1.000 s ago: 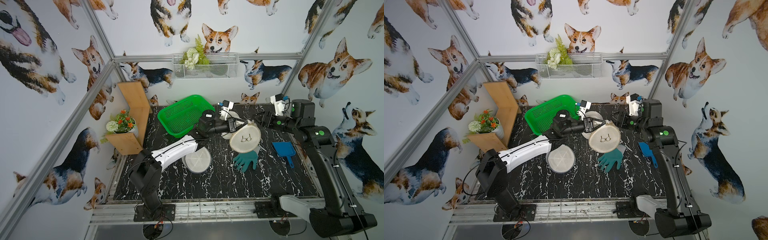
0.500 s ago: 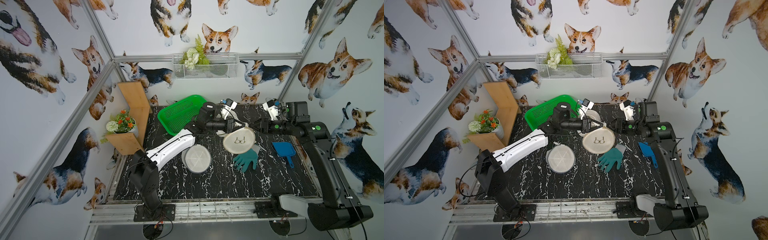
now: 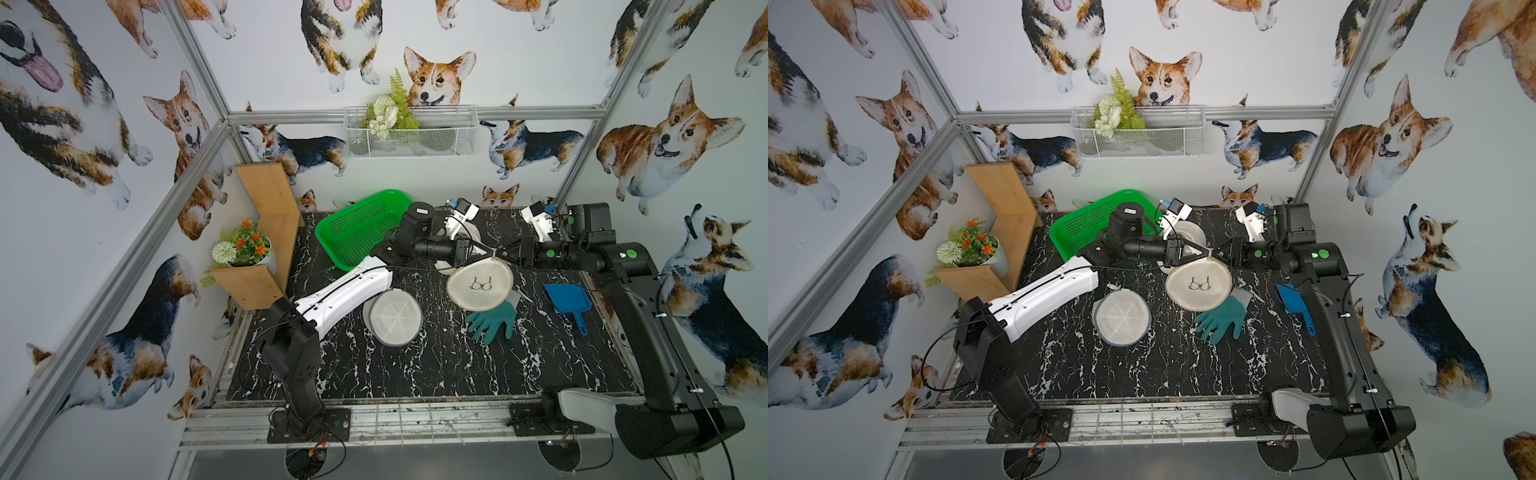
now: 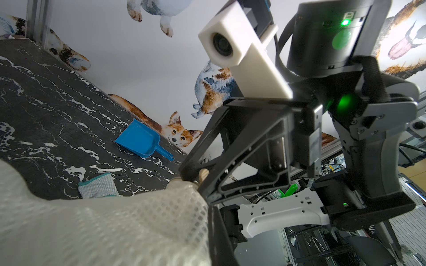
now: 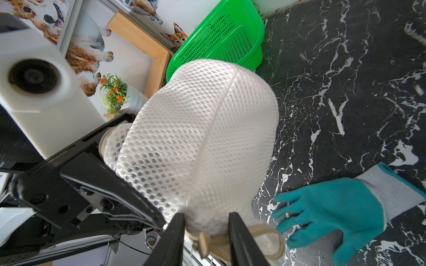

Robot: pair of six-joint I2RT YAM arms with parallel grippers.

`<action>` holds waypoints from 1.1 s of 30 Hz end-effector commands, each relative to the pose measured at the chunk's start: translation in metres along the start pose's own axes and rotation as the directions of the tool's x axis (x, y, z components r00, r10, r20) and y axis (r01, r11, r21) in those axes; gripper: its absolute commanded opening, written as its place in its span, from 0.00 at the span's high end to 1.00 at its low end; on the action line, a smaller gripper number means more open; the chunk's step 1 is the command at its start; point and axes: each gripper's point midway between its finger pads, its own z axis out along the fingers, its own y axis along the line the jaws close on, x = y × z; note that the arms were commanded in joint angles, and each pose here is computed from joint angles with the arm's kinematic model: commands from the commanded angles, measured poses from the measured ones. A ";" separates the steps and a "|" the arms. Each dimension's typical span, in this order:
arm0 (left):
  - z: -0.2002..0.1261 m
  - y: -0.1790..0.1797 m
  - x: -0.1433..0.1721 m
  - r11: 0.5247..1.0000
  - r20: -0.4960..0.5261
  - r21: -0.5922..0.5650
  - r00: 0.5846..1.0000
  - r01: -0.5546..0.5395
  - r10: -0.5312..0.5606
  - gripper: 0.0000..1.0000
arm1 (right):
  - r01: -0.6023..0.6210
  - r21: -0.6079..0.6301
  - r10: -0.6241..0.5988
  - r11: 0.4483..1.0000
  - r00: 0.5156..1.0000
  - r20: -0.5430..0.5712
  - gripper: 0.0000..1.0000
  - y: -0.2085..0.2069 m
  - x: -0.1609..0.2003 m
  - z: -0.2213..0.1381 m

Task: Turn the laundry bag inside out
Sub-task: Zip the zipper on the laundry bag.

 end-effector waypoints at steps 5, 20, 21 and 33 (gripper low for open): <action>-0.001 -0.002 -0.007 1.000 0.019 0.005 1.000 -0.011 0.011 1.00 | 0.016 -0.008 -0.016 1.000 1.000 0.011 0.83 0.004 -0.004 -0.001; -0.020 0.010 -0.021 0.992 0.186 0.005 0.974 0.128 -0.127 1.00 | -0.087 0.159 0.063 0.983 0.986 0.151 1.00 -0.024 -0.025 -0.011; -0.022 0.011 -0.021 0.989 0.212 0.007 0.967 0.145 -0.143 1.00 | -0.116 0.169 0.087 0.979 0.981 0.175 1.00 -0.029 -0.027 -0.011; -0.070 0.033 -0.037 0.972 0.586 -0.006 0.788 0.236 -0.188 0.72 | -0.319 0.071 0.261 0.945 0.869 0.421 1.00 -0.049 -0.045 -0.010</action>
